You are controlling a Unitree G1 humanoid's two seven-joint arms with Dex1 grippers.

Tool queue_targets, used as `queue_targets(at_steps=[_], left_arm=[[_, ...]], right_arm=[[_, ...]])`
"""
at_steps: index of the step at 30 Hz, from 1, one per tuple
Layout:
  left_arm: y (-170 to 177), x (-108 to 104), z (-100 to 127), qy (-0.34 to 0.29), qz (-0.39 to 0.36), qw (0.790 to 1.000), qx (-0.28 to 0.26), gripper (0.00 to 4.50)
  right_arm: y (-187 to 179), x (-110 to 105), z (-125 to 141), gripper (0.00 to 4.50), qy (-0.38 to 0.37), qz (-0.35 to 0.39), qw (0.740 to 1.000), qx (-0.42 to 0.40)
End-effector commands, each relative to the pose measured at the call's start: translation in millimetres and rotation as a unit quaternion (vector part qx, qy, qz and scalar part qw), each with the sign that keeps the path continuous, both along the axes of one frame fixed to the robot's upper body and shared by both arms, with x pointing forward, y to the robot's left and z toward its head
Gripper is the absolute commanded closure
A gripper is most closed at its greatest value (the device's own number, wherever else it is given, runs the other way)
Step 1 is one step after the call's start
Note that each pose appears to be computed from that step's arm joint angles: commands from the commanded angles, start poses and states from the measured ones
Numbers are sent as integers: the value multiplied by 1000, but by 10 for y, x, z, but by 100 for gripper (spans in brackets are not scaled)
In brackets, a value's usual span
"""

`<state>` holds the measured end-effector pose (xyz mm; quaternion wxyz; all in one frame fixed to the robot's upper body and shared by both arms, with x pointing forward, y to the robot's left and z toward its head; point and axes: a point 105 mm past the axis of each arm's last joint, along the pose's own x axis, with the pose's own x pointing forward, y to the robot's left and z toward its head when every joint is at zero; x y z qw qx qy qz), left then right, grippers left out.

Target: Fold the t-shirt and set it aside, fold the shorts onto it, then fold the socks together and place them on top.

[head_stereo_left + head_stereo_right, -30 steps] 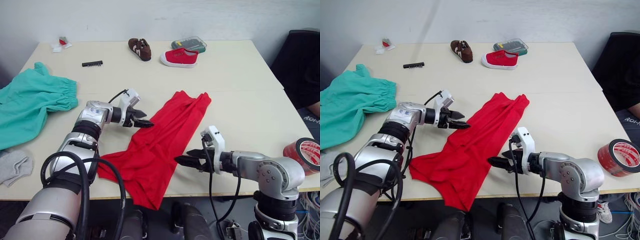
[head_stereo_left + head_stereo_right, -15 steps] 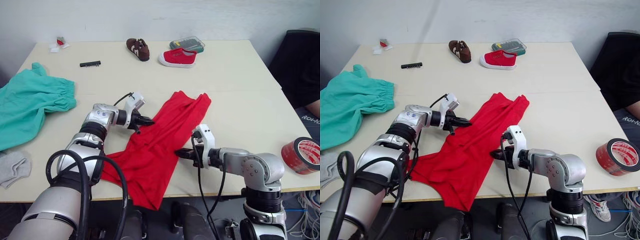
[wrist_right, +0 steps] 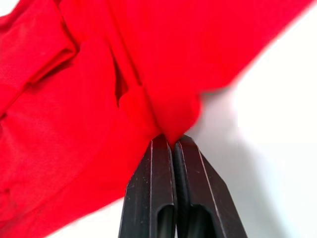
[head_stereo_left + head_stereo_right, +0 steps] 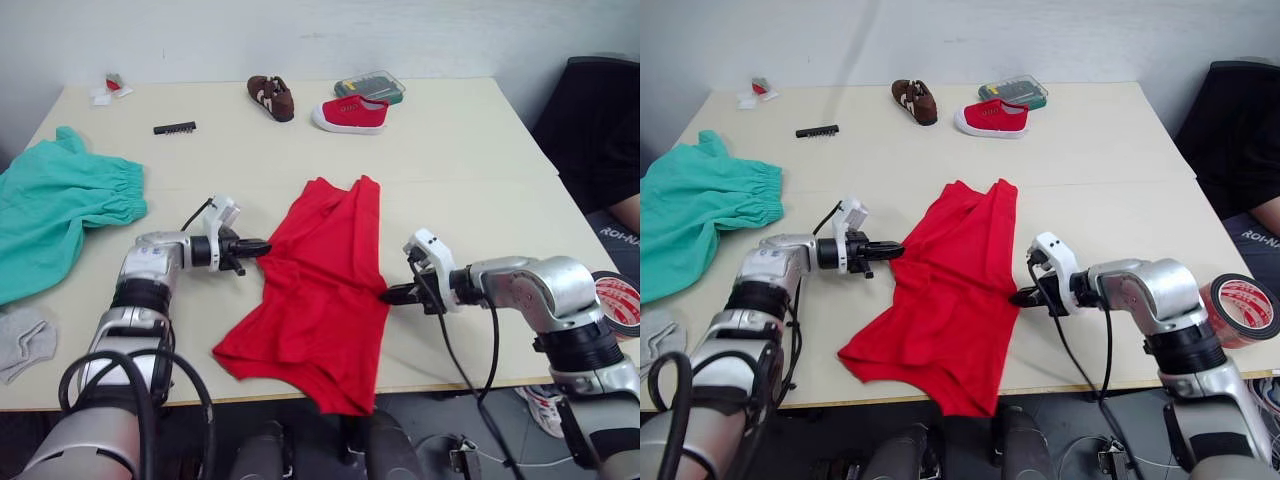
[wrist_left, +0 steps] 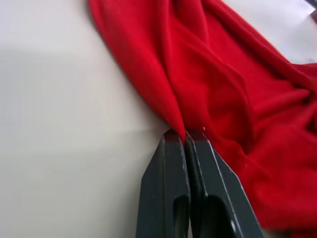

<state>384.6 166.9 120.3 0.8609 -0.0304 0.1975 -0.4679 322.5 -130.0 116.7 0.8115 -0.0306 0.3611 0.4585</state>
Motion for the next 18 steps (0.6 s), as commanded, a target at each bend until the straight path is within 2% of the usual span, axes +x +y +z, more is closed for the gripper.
queue_targets(at_steps=[1,3,6,10,18], left_arm=[[46,-235,208,-34,31,999,-24,450],[46,-358,217,-35,56,997,-36,450],[41,-483,236,-38,89,994,-47,450],[113,-510,277,-49,125,990,-46,450],[249,-464,283,-61,147,987,-33,450]], right_arm=[[-87,82,-19,446,-14,49,998,-32],[-71,115,14,446,-29,81,996,-33],[61,146,152,446,-46,122,991,10],[98,100,176,446,-58,187,981,-1],[21,424,268,446,-110,178,977,-45]])
